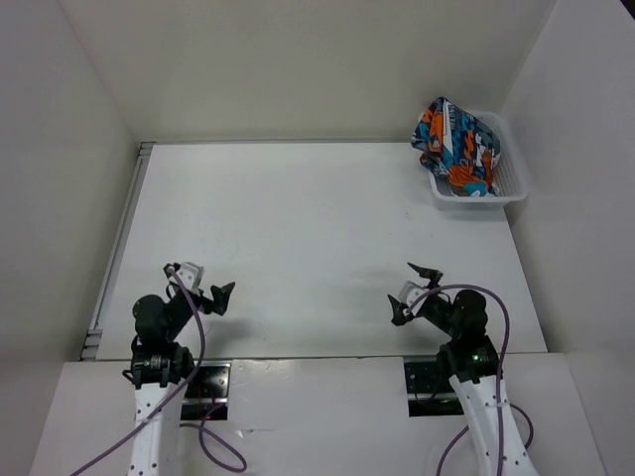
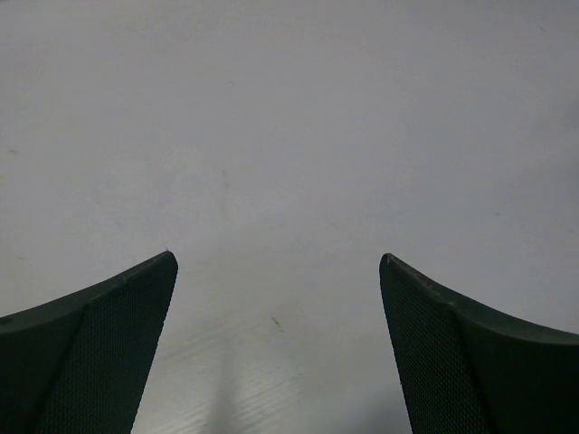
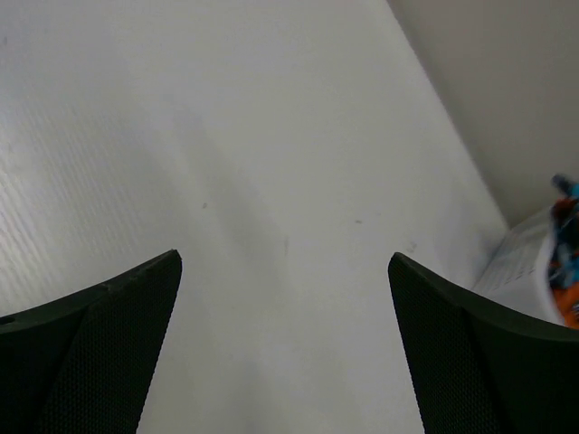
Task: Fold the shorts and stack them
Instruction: Grab the shorts from the pile
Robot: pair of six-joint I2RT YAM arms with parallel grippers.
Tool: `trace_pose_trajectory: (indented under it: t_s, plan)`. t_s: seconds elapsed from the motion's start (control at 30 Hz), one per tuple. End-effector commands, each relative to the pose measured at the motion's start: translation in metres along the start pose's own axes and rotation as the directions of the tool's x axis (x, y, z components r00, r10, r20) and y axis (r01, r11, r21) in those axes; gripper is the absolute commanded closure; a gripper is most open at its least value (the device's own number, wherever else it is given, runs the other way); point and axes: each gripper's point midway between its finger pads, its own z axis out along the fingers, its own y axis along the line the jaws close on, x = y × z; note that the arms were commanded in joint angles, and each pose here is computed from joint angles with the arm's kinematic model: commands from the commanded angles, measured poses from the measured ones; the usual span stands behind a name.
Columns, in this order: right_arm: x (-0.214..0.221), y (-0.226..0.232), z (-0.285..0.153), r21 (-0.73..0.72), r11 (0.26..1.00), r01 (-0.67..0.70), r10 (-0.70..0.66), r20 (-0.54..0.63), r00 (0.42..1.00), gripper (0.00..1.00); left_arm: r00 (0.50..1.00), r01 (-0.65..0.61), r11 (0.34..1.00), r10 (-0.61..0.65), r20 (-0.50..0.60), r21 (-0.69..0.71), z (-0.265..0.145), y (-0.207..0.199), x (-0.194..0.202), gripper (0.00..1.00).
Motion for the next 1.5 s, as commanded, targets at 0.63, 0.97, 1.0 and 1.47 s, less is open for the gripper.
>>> trace_pose_trajectory:
  t_s: [0.63, 0.97, 1.0, 1.47]
  plan:
    - [-0.068, -0.337, 0.045, 0.618, 0.766, -0.177, 0.388, -0.226, 0.894, 0.0, 0.963, 0.086, 0.995, -0.095, -0.25, -0.047, 0.099, 0.057, -0.126, 0.01]
    - [0.126, -0.384, 0.053, 0.83, 0.423, -0.365, 0.824, -0.184, 0.536, 0.0, 0.723, 0.241, 0.97, -0.208, -0.659, -0.041, 0.139, 0.045, -0.077, 0.0]
    - [0.138, -0.381, 0.052, 0.832, 0.41, -0.375, 0.839, -0.183, 0.512, 0.0, 0.711, 0.262, 0.965, -0.204, -0.673, -0.016, 0.141, 0.037, -0.075, 0.0]
    - [0.222, -0.321, 0.071, 0.771, 0.416, -0.483, 0.901, -0.279, 0.332, 0.38, 0.627, 0.267, 0.964, -0.169, -0.76, 0.006, 0.175, 0.023, -0.034, 0.0]
